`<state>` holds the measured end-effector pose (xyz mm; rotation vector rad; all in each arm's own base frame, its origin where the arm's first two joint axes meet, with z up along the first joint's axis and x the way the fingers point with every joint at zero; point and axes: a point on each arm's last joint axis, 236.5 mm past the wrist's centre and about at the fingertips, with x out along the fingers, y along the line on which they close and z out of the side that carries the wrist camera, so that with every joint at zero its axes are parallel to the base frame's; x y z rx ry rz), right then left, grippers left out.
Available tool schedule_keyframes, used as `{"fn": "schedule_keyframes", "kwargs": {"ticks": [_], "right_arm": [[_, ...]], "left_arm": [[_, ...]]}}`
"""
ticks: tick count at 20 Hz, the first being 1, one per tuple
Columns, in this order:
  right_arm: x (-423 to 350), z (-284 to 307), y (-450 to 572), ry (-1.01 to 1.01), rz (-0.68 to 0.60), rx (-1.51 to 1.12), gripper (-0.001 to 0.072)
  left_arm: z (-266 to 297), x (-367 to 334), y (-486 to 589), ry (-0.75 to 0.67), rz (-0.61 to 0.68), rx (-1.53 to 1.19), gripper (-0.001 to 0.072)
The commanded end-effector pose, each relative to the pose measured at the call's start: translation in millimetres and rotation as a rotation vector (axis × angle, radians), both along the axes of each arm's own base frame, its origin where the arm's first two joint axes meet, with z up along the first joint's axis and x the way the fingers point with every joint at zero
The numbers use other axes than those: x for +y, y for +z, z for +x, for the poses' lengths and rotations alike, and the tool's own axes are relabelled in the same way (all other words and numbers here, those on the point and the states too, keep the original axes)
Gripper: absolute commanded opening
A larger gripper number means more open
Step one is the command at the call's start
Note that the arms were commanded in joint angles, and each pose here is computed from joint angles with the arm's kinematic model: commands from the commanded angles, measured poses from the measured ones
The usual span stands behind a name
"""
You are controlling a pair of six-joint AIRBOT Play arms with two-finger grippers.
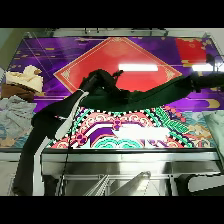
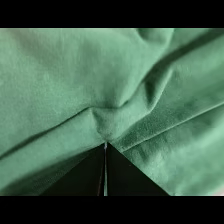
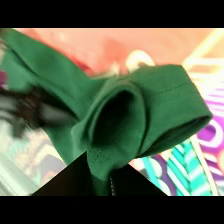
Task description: Fold the shirts.
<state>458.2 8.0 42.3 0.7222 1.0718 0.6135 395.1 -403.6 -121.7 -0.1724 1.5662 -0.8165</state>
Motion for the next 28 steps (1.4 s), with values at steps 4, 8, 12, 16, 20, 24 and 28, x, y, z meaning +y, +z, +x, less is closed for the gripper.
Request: {"fn": "schedule_keyframes", "kwargs": {"ticks": [4, 8, 12, 16, 20, 24, 28], "right_arm": [[48, -7, 77, 0.124, 0.171, -0.125, 0.0028], [88, -20, 80, 0.233, 0.178, -0.112, 0.0028], [124, -33, 82, 0.316, 0.192, -0.084, 0.0028], [129, -49, 90, 0.358, 0.188, -0.058, 0.0028], [97, -54, 85, 0.298, 0.141, 0.006, 0.0029], [95, -72, 91, 0.333, 0.130, 0.041, 0.0028], [86, -70, 76, 0.229, -0.022, 0.077, 0.0028]], "left_arm": [[-52, -60, 17, -0.039, -0.074, 0.062, 0.0013], [-8, -61, 29, 0.123, -0.119, -0.001, 0.0013], [29, -65, 40, 0.269, -0.185, -0.041, 0.0013], [30, -60, 27, 0.277, -0.156, -0.039, 0.0013], [32, -31, 23, 0.259, -0.107, 0.010, 0.0013], [61, 25, 57, 0.289, -0.111, 0.011, 0.0014], [70, 108, 63, 0.282, 0.016, 0.035, 0.0013]]}}
